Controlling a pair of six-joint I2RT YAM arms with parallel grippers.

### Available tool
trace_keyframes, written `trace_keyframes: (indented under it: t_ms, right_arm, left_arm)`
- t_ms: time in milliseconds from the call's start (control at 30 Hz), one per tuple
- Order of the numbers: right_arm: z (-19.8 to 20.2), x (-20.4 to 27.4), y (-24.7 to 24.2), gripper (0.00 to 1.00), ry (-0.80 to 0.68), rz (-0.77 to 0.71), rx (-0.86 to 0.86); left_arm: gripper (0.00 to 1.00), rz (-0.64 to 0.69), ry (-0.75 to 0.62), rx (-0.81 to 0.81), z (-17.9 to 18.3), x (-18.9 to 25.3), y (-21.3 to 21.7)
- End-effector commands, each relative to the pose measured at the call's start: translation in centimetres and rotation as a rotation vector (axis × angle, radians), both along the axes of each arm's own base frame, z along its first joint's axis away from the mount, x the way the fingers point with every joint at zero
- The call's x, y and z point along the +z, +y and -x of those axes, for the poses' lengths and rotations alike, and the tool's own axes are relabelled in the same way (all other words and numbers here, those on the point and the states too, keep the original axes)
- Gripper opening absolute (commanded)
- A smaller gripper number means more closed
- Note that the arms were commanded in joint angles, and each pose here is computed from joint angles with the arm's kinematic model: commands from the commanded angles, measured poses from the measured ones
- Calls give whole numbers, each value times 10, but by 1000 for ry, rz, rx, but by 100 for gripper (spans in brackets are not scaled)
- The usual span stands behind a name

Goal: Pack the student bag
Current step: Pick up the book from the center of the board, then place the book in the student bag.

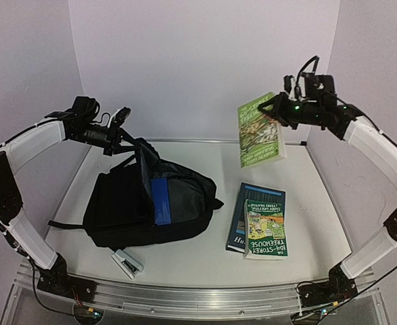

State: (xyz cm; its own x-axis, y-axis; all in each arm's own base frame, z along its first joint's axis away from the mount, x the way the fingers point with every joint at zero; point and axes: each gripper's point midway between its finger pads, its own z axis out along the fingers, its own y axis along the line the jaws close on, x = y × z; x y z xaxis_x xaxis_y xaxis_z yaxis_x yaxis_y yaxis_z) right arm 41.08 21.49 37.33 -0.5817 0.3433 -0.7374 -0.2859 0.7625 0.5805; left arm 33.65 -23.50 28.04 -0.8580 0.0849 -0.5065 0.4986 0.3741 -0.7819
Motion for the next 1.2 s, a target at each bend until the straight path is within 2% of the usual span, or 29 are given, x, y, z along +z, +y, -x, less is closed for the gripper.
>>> trace_keyframes:
  t_ms: [0,300,700,1000,1167]
  right_arm:
    - [17,2,89,0,3,-223,202]
    - [33,-91,195,0,219,-254,399]
    - [35,-157,248,0,376,-283,402]
    - [10,-156,266,0,277,-399,264]
    - [11,-178,295,0,264,-387,222]
  left_arm:
    - [0,56,-60,-90,11,33,-21]
    - [0,70,-102,-160,20,42,-39]
    - [0,46,-115,-153,15,33,-39]
    - [0,67,-98,-178,19,25,-40]
    - [0,75,-97,-180,18,26,-41]
